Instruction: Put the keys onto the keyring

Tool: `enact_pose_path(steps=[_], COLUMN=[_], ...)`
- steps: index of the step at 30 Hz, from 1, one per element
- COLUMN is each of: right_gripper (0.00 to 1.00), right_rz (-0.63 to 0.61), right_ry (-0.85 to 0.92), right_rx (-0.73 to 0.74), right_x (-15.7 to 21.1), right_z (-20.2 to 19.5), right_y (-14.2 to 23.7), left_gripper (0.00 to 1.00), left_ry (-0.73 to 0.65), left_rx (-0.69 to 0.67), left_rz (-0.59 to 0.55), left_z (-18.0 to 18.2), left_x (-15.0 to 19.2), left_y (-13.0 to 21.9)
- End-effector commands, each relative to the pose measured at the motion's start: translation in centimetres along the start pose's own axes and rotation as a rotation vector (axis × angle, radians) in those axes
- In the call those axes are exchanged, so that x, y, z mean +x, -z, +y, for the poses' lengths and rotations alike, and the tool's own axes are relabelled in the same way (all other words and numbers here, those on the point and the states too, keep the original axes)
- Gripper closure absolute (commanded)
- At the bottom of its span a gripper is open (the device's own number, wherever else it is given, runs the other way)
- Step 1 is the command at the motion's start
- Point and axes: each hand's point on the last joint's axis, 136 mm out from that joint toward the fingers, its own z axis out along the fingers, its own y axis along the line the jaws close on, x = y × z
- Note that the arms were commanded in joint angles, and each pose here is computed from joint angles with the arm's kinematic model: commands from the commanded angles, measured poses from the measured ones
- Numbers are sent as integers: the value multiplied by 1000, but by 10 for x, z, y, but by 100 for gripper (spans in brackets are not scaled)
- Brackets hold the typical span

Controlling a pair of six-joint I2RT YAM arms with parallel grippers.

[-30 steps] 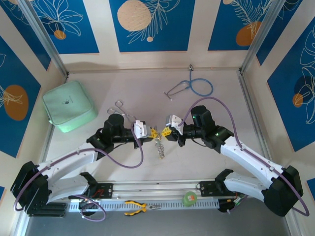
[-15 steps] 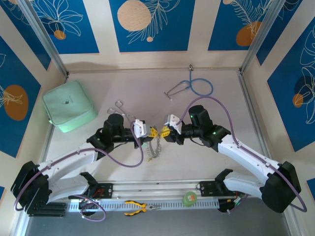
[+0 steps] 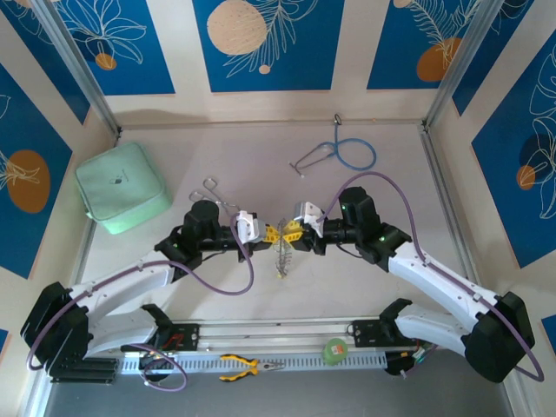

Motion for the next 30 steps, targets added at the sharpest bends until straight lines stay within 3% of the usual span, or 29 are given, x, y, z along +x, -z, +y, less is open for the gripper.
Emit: enact_pose_path(steps=[1, 8, 10, 12, 15, 24, 30], right_gripper=[80, 100, 100, 100, 100, 100, 100], right_rz=[-42, -52, -37, -3, 99, 295, 270], right_ry=[23, 41, 51, 64, 89, 175, 192], right_rx=[-49, -81, -68, -42, -6, 27, 3], right_x=[-12, -17, -17, -15, -5, 6, -8], right_z=[7, 12, 11, 9, 5, 1, 4], right_y=[-3, -4, -2, 0, 1, -9, -17], left_gripper=[100, 100, 81, 72, 69, 77, 92], left_ry=[-43, -38, -22, -22, -31, -67, -57], left_rx=[19, -1, -34, -45, -44, -15, 22], left_rz=[-79, -78, -41, 11, 109, 157, 146], left_z=[1, 4, 10, 11, 12, 12, 9], left_x=[-22, -21, -14, -8, 3, 3, -3], left_y=[1, -1, 0, 2, 4, 3, 0])
